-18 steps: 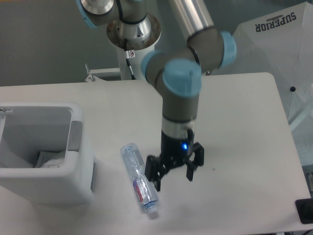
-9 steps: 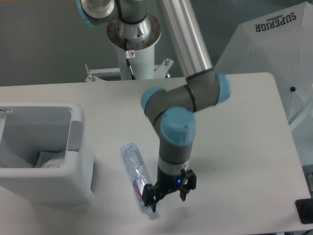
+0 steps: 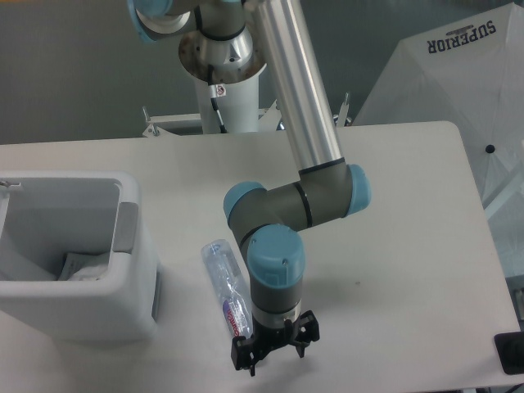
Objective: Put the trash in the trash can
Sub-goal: 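Lower the gripper around the bottle's cap end and close it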
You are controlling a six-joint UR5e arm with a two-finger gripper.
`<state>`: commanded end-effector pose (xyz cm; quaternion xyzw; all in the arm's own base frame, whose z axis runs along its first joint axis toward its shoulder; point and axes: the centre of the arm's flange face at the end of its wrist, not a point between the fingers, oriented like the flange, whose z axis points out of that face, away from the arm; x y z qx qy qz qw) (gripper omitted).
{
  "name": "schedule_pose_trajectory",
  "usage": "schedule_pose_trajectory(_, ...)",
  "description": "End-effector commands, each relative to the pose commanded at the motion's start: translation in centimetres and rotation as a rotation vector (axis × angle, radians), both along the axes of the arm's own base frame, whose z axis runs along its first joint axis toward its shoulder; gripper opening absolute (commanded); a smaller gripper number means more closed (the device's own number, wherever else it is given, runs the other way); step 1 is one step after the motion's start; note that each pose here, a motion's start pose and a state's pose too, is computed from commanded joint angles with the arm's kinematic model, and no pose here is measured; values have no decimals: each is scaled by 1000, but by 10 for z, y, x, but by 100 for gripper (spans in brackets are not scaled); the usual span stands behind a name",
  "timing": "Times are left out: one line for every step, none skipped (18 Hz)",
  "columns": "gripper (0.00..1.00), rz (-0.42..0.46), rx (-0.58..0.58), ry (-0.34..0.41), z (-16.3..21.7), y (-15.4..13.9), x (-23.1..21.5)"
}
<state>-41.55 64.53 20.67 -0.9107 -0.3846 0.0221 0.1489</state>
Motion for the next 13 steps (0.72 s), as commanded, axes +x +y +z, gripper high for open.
schedule_pose_trajectory(99,-2,-6,-2,-4,1,2)
schedule_pose_trajectory(98,-8,-11,0,-5,3,7)
schedule_pose_trajectory(96,-8,-11,1,-5,4,8)
schedule_pose_trajectory(93,-8,-15,0,-6,3,8)
schedule_pose_trajectory(93,-7,-21,-2,-9,2,9)
schedule_pose_trajectory(93,-6,-28,1,-11,2,10)
schedule_pose_trajectory(93,-10,-31,4,-11,3,12)
schedule_pose_trajectory(93,-14,-31,5,-11,5,15)
schedule_pose_trajectory(93,-14,-34,5,-12,5,15)
schedule_pose_trajectory(93,-13,-38,3,-15,5,15)
schedule_pose_trajectory(93,-19,-42,0,-17,6,19)
schedule_pose_trajectory(93,-24,-43,-1,-18,6,21)
schedule_pose_trajectory(93,-26,-43,-1,-18,7,22)
